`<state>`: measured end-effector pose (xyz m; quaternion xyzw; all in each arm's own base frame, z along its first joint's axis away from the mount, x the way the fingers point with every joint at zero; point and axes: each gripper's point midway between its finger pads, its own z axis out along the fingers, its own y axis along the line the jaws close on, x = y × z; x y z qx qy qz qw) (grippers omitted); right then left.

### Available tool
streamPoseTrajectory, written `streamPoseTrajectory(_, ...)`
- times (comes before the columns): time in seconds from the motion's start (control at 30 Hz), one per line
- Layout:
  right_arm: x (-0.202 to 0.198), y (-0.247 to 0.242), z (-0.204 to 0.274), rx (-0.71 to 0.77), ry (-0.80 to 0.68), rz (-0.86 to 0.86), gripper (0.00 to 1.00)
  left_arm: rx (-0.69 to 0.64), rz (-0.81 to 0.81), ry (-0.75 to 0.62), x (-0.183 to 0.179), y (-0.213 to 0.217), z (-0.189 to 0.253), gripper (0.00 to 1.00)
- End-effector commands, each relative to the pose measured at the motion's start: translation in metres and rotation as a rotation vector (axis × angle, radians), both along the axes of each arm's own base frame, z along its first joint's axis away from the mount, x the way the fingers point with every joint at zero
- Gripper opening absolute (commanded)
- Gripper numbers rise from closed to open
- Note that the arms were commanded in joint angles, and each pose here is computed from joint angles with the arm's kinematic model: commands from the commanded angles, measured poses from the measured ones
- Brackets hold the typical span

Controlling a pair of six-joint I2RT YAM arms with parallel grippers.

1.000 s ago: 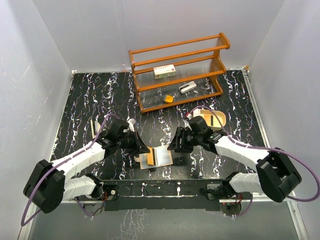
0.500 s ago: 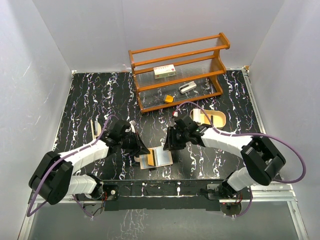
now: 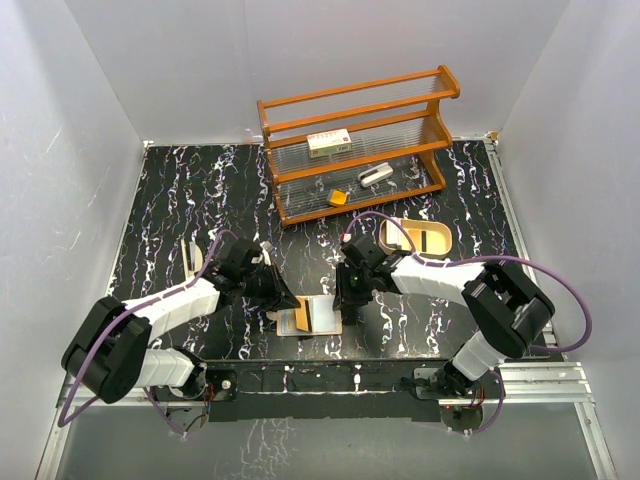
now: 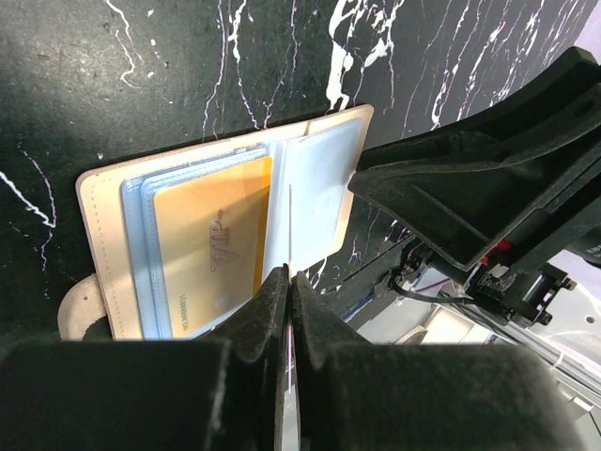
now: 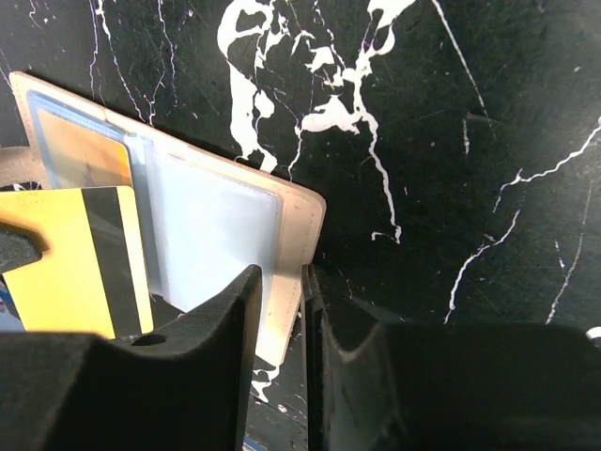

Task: Put the credit cards into the card holder
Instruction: Insert the credit card into the card holder.

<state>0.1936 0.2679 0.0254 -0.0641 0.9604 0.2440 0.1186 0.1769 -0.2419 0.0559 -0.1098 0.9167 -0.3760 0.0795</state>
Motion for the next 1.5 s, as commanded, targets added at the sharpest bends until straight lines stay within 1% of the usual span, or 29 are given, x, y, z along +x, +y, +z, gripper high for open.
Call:
streamPoseTrajectory(0.0, 0.003, -0.004, -0.009, -0.047, -0.024, -0.004, 0.20, 0.003, 0.000, 0.014, -0.002, 0.002, 0.001, 0.00)
streamPoseTrajectory(0.07, 0.002, -0.007, -0.013, -0.066, -0.021, -0.013, 0.16, -0.022, 0.001, 0.015, 0.000, -0.002, 0.005, 0.00)
streamPoseTrajectory(0.13, 0.000, -0.008, -0.018, -0.075, -0.014, -0.015, 0.15, -0.032, -0.005, 0.012, 0.002, -0.005, 0.007, 0.00)
streamPoseTrajectory(0.3, -0.002, -0.009, -0.024, -0.104, -0.014, -0.011, 0.15, 0.019, -0.050, -0.007, 0.006, 0.001, 0.010, 0.00)
streamPoseTrajectory(0.6, -0.001, -0.012, -0.026, -0.119, -0.024, -0.012, 0.14, -0.076, -0.157, -0.056, 0.004, -0.005, 0.023, 0.00)
streamPoseTrajectory(0.77, -0.003, -0.011, -0.024, -0.111, -0.024, -0.013, 0.14, -0.044, -0.178, -0.032, 0.002, -0.002, 0.012, 0.00)
streamPoseTrajectory(1.17, -0.003, -0.012, -0.026, -0.115, -0.021, -0.010, 0.13, 0.021, -0.157, -0.021, 0.000, 0.010, -0.005, 0.00)
streamPoseTrajectory(1.37, -0.005, -0.013, -0.026, -0.117, -0.018, -0.007, 0.13, -0.011, -0.155, -0.034, -0.001, 0.007, -0.007, 0.00)
streamPoseTrajectory(1.47, -0.005, -0.013, -0.027, -0.117, -0.018, -0.007, 0.13, -0.007, -0.147, -0.013, -0.002, 0.008, -0.016, 0.00)
